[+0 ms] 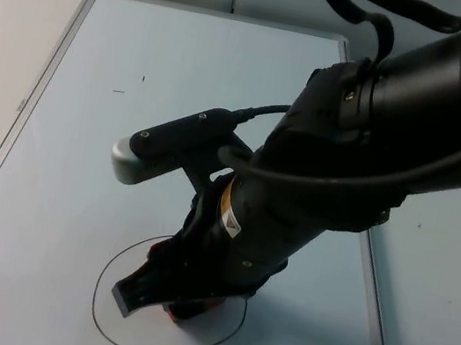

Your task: Pick up one cube with the left hand and another cube with the right hand. First place the cube in the right hand at the target position, then stack the cube in the left hand on top.

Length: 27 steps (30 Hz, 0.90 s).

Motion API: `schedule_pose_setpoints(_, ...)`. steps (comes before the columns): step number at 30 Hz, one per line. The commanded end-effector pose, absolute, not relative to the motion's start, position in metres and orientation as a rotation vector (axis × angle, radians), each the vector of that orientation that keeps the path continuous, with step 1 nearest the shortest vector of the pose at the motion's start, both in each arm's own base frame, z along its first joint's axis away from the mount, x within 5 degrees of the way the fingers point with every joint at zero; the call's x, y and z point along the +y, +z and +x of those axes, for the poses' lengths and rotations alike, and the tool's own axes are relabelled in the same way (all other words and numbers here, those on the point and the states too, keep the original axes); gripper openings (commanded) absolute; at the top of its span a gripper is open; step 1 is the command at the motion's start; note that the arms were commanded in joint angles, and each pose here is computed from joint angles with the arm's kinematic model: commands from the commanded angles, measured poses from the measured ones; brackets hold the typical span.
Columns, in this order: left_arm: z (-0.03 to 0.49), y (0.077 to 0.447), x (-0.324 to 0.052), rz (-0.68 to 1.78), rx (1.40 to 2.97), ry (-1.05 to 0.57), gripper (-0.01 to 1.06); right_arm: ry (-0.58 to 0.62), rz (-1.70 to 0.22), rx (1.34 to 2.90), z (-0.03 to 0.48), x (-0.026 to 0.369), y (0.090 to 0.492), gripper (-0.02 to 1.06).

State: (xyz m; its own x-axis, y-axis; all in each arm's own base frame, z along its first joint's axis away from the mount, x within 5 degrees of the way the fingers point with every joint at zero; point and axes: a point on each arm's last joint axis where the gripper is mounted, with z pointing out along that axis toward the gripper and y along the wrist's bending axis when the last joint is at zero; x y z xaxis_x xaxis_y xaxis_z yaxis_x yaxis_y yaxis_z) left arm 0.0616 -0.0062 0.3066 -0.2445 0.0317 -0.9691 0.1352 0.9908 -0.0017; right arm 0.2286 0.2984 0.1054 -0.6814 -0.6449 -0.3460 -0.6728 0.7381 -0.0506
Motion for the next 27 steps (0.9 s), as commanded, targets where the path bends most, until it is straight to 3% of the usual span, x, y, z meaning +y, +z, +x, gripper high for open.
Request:
schedule_pose_setpoints(1, 0.061, 0.308, -0.007, 0.121, 1.796, -0.111, 0.0, 0.086, -1.035, 2.621, 0.227, 0.298, 0.101, 0.01)
schedule_pose_setpoints(3, 0.061, 0.308, -0.007, 0.121, 1.796, -0.111, 0.0, 0.082, -1.036, 2.624, 0.227, 0.298, 0.101, 0.04)
schedule_pose_setpoints(6, 0.061, 0.308, -0.007, 0.121, 1.796, -0.111, 0.0, 0.083, -1.023, 2.639, 0.226, 0.297, 0.102, 0.22)
schedule_pose_setpoints(7, 0.061, 0.308, -0.007, 0.121, 1.796, -0.111, 0.0, 0.083, -1.023, 2.639, 0.226, 0.297, 0.102, 0.22)
schedule_pose_setpoints(10, 0.061, 0.308, -0.007, 0.122, 1.796, -0.109, 0.0, 0.084, -1.01, 2.65, 0.225, 0.297, 0.104, 0.47)
schedule_pose_setpoints(16, 0.058, 0.309, -0.006, 0.121, 1.777, -0.109, 0.0, 0.105, -0.999, 2.629, 0.225, 0.297, 0.116, 0.69)
schedule_pose_setpoints(21, 0.057, 0.31, -0.005, 0.123, 1.772, -0.103, 0.0, 0.132, -1.012, 2.587, 0.226, 0.298, 0.127, 0.82)
schedule_pose_setpoints(27, 0.057, 0.31, -0.005, 0.123, 1.772, -0.103, 0.0, 0.166, -0.994, 2.541, 0.224, 0.295, 0.152, 0.82)
